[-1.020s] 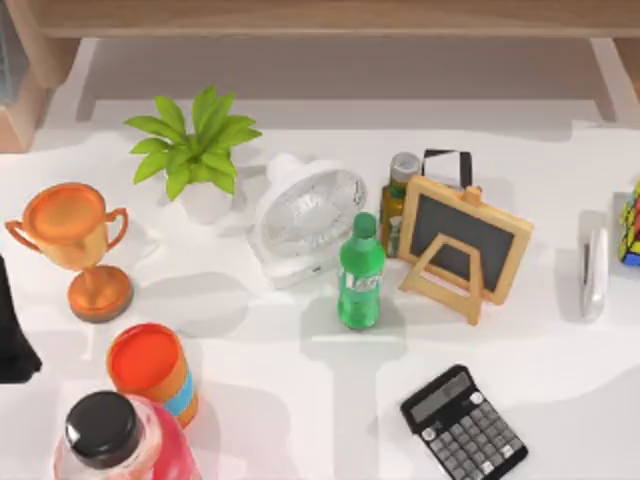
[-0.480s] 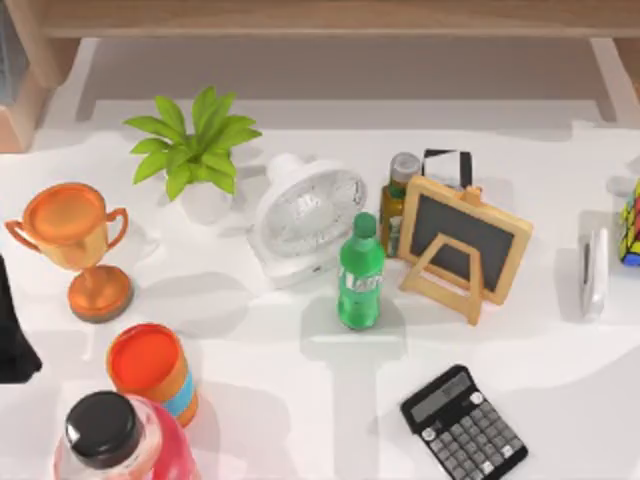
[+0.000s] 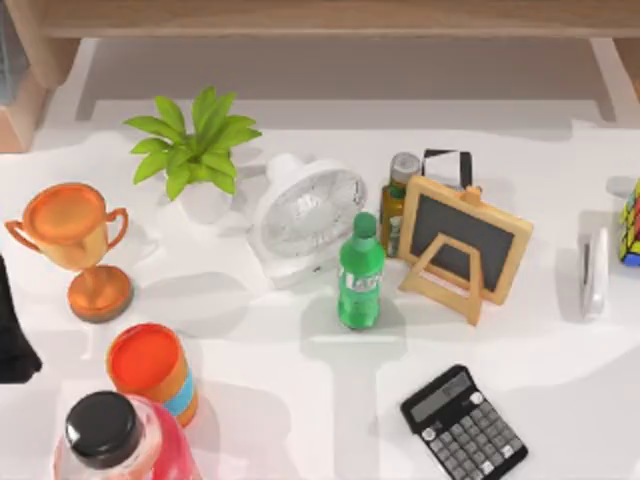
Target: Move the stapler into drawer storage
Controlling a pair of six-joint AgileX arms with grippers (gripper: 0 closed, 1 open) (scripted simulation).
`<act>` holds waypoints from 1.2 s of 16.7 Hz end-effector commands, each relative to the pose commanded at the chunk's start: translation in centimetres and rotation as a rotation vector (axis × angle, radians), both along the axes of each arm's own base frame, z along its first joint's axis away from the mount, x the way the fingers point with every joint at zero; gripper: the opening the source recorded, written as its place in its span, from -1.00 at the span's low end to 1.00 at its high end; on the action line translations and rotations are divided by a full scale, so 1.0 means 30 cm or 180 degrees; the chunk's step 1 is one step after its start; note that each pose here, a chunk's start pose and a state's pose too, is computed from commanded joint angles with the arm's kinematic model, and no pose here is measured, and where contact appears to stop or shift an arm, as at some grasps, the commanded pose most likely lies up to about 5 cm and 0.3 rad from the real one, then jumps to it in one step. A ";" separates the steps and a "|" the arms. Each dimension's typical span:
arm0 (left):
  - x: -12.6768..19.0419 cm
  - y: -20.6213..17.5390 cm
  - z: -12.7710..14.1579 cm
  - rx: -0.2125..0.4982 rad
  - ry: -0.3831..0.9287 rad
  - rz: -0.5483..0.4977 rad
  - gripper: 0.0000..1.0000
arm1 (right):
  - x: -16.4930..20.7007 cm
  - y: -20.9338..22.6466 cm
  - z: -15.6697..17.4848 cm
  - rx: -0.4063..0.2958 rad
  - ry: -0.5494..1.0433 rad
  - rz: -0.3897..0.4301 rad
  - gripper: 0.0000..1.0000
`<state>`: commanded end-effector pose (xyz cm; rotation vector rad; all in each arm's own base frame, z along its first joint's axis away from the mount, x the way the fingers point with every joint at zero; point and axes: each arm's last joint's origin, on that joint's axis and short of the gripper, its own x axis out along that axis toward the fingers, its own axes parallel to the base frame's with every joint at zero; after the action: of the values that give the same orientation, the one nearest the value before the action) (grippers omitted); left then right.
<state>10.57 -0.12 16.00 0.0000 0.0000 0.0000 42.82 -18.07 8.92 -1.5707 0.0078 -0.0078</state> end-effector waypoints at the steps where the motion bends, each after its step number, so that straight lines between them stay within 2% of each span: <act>1: 0.000 0.000 0.000 0.0000 0.0000 0.0000 1.00 | 0.000 0.000 0.000 0.0000 0.0000 0.0000 -0.36; 5: 0.000 0.000 0.000 0.0000 0.0000 0.0000 1.00 | 0.000 0.000 0.000 0.0000 0.0000 0.0000 -0.96; 6: 0.000 0.000 0.000 0.0000 0.0000 0.0000 1.00 | 0.000 0.000 0.000 0.0000 0.0000 0.0000 -1.00; 15: 0.000 0.000 0.000 0.0000 0.0000 0.0000 1.00 | -0.005 -0.006 -0.002 0.0012 0.0009 -0.0017 -1.00; 20: 0.000 0.000 0.000 0.0000 0.0000 0.0000 1.00 | -0.109 -0.008 -0.002 0.0024 0.0014 -0.0016 -1.00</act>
<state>10.57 -0.12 16.00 0.0000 0.0000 0.0000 39.57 -18.30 8.84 -1.5632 0.0152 -0.0084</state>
